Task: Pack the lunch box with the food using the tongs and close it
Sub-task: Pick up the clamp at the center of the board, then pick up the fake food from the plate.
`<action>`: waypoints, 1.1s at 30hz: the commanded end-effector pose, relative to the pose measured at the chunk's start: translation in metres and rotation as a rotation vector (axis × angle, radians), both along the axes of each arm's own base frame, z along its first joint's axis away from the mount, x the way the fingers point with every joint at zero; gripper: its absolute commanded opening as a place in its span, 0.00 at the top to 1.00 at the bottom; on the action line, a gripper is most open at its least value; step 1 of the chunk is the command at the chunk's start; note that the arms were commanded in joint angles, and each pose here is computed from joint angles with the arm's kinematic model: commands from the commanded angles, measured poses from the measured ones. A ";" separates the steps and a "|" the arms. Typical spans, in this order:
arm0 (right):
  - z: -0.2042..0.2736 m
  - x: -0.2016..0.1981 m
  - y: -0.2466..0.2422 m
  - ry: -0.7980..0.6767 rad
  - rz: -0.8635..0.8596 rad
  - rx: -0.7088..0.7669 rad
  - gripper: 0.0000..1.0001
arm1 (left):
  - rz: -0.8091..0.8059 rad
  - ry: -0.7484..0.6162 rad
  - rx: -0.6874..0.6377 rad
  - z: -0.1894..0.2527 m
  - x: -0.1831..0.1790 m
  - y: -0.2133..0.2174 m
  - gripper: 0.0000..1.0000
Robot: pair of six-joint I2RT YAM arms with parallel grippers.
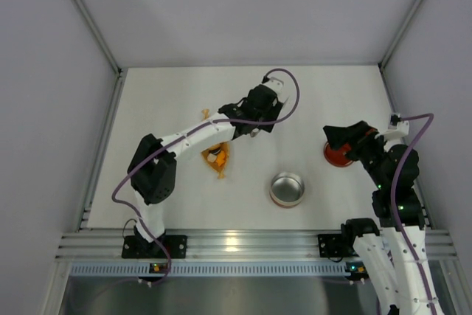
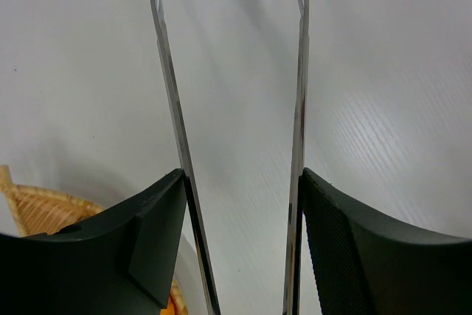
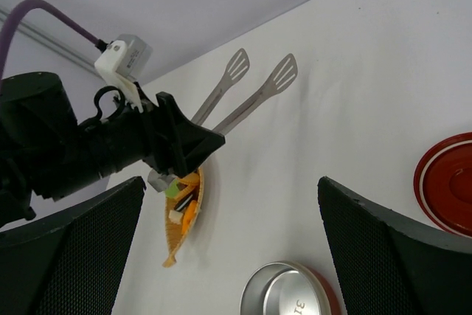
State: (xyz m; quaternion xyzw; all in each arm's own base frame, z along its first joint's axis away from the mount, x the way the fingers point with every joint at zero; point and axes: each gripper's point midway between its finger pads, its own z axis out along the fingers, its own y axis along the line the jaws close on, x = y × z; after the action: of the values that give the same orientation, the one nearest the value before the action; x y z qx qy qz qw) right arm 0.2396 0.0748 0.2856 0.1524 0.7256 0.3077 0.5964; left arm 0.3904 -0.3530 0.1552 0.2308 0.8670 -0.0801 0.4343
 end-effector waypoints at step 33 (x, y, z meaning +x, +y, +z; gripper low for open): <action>-0.012 0.012 0.008 -0.006 0.040 0.050 0.00 | 0.342 0.148 -0.013 0.041 -0.168 0.184 0.36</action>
State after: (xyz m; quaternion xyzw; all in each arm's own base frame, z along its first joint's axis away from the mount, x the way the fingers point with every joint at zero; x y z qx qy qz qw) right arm 0.2476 0.0828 0.2568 0.1614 0.7399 0.3270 0.5653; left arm 0.2274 -0.1724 0.1996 0.0845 0.9199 -0.0237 0.3823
